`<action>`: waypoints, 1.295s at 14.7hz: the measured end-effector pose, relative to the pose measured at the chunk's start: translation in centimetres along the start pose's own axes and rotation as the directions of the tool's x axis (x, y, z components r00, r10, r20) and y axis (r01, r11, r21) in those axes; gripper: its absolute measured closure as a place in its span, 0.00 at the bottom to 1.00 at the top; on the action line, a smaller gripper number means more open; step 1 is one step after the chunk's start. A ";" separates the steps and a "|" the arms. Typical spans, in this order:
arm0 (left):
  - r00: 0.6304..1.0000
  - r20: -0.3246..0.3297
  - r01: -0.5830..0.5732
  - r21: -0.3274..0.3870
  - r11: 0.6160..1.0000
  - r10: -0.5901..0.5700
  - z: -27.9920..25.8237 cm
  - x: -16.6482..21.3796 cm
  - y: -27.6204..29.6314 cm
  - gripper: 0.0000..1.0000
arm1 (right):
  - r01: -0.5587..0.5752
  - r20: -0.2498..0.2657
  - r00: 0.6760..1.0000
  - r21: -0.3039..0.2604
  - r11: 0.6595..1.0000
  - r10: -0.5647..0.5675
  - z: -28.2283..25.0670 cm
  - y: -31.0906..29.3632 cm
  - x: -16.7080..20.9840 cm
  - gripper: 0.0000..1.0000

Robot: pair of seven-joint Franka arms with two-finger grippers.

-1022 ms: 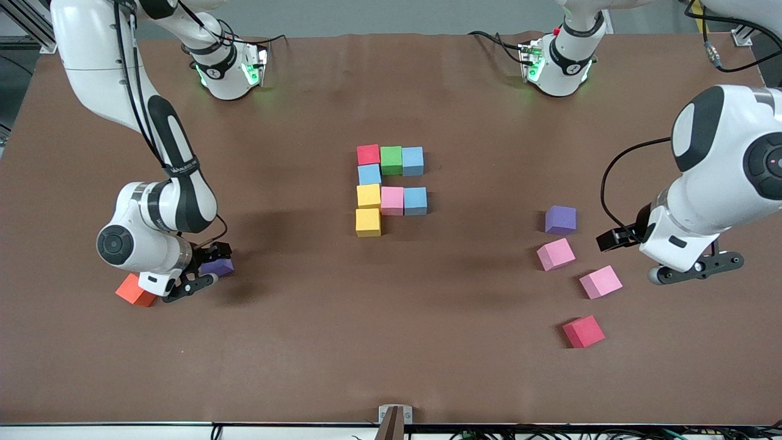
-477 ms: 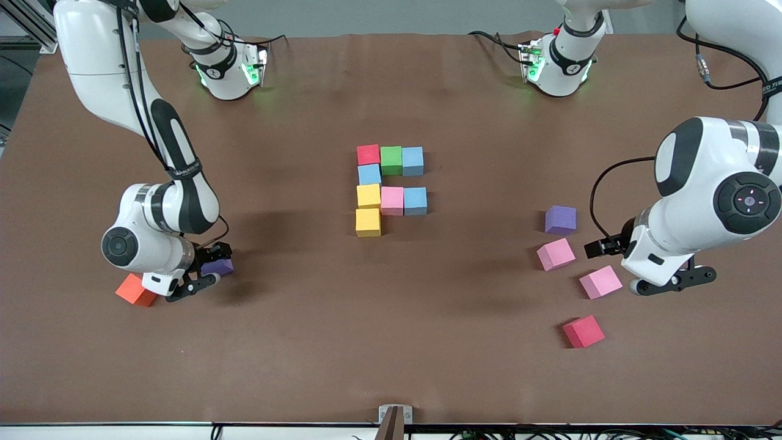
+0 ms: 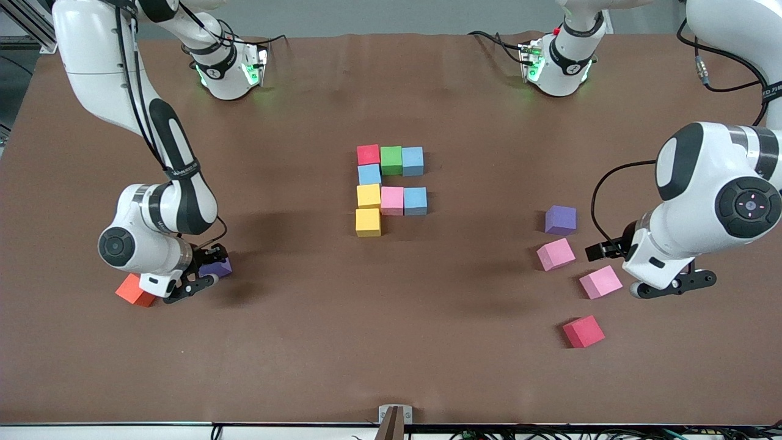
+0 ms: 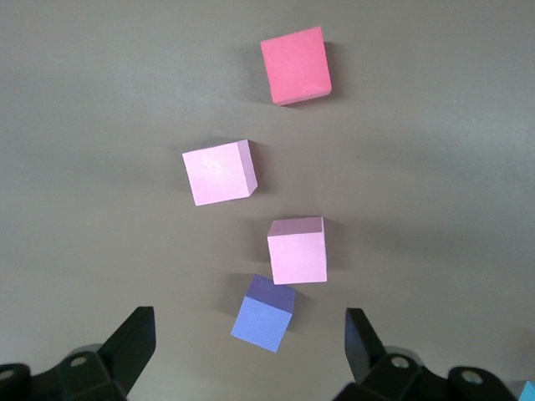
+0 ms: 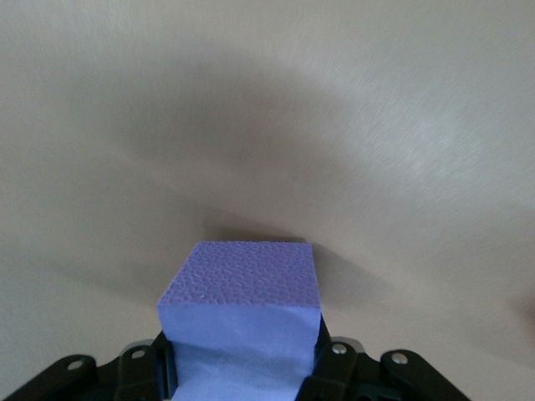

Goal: Arrange 11 blocks into digit 3

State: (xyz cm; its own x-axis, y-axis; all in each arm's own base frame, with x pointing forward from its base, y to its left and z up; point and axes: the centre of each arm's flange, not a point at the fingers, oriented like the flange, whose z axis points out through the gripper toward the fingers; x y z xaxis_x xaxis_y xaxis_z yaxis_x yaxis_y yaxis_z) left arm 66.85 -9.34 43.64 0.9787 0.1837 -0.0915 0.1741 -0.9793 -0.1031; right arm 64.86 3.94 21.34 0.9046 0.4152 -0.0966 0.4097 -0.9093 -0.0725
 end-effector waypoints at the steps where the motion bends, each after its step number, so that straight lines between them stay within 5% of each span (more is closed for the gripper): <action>1: 1.000 0.004 -0.003 0.000 1.000 0.003 0.3 0.1 -0.2 0.00 | 0.000 -0.016 1.000 -0.004 1.000 0.000 -1.0 0.0 0.6 0.44; 5: 1.000 0.015 -0.005 -0.003 1.000 0.005 1.3 0.9 -1.6 0.00 | -0.094 -0.095 0.991 -0.013 0.996 0.092 -5.3 -3.8 4.3 0.44; 9: 1.000 0.020 -0.012 -0.006 1.000 0.012 1.9 1.5 -2.9 0.00 | -0.185 -0.138 0.973 0.005 0.983 0.184 -7.1 -14.9 8.0 0.44; 14: 1.000 0.023 -0.011 -0.008 1.000 0.011 2.0 1.8 -3.7 0.00 | -0.282 -0.119 0.948 0.119 0.952 0.296 -6.1 -25.1 9.6 0.44; 19: 0.999 0.032 0.008 -0.014 1.000 -0.007 3.6 2.7 -5.1 0.00 | -0.323 -0.066 0.941 0.108 0.940 0.331 -3.6 -31.7 10.9 0.44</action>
State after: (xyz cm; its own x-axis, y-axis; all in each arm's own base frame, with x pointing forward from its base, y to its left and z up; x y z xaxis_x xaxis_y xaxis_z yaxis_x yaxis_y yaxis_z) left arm 68.21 -3.54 40.32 0.9734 0.1935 -0.1229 0.1833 -0.9790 -0.0895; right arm 62.16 37.16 26.18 0.9949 0.0884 -0.0492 0.0805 -0.9863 -0.1441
